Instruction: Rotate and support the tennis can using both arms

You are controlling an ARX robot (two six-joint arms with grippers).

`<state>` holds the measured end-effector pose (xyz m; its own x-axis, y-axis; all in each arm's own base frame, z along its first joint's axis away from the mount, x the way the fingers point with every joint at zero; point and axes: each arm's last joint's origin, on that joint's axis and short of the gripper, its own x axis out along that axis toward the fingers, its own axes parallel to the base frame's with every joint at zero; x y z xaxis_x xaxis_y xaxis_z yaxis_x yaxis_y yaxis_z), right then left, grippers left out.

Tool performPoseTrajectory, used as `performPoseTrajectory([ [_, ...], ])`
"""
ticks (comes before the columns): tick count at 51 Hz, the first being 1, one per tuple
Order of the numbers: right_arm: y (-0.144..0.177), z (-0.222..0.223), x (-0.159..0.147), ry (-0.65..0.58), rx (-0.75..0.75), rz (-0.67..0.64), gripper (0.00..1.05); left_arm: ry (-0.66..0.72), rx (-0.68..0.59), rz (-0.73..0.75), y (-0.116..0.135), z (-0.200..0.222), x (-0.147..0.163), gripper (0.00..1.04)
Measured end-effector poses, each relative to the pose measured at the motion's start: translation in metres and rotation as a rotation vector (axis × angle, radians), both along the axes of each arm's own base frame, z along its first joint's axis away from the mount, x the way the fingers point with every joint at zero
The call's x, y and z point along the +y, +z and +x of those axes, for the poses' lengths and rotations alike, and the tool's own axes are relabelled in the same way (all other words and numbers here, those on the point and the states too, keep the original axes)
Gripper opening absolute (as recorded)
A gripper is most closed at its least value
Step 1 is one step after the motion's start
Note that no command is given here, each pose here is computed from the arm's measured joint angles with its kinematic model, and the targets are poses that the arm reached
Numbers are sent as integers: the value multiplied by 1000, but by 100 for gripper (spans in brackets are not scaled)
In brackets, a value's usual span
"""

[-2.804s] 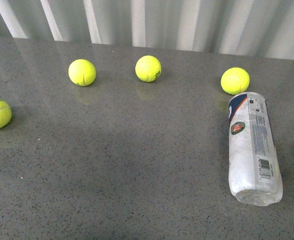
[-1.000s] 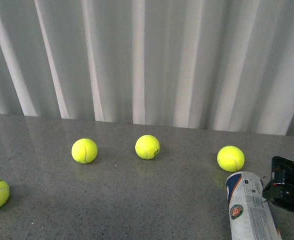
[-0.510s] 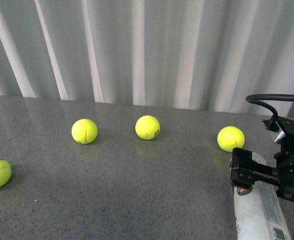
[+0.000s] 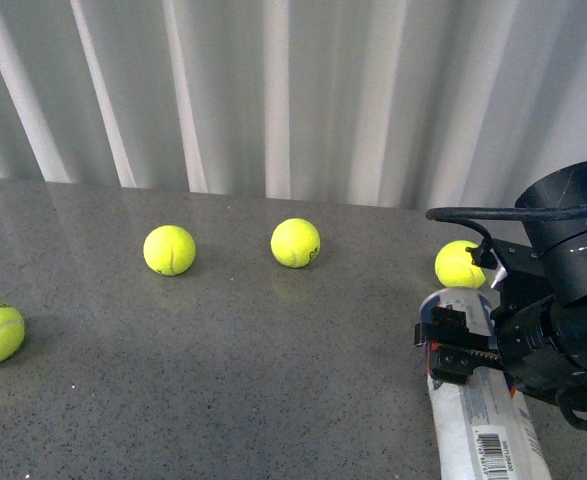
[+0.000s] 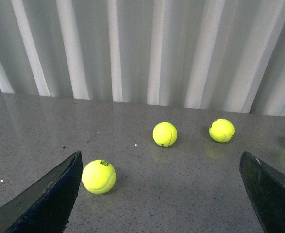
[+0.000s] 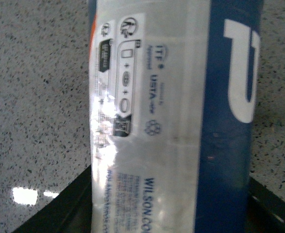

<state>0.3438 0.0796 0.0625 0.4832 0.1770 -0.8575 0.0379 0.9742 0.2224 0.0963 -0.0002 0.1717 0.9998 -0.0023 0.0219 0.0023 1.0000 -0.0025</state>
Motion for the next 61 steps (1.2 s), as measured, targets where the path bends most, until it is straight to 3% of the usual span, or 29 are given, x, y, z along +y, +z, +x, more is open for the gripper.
performPoseTrajectory([
  [7,8,-2,8,83,-27,5,51,0,0,0,0,0,0,98],
  [12,31,0,20,215,-149,-11,41,0,0,0,0,0,0,98],
  [18,72,0,42,468,-391,-44,30,0,0,0,0,0,0,98],
  [21,94,-1,56,653,-512,-85,26,0,0,0,0,0,0,98],
  [29,119,-1,85,1068,-666,-232,17,0,0,0,0,0,0,98],
  [35,108,6,101,1335,-668,-346,11,0,0,0,0,0,0,98],
  [42,65,20,108,1567,-568,-490,6,0,0,0,0,0,0,98],
  [52,13,26,109,1732,-520,-580,5,0,0,0,0,0,0,98],
  [61,6,40,114,1709,-571,-605,5,0,0,0,0,0,0,98],
])
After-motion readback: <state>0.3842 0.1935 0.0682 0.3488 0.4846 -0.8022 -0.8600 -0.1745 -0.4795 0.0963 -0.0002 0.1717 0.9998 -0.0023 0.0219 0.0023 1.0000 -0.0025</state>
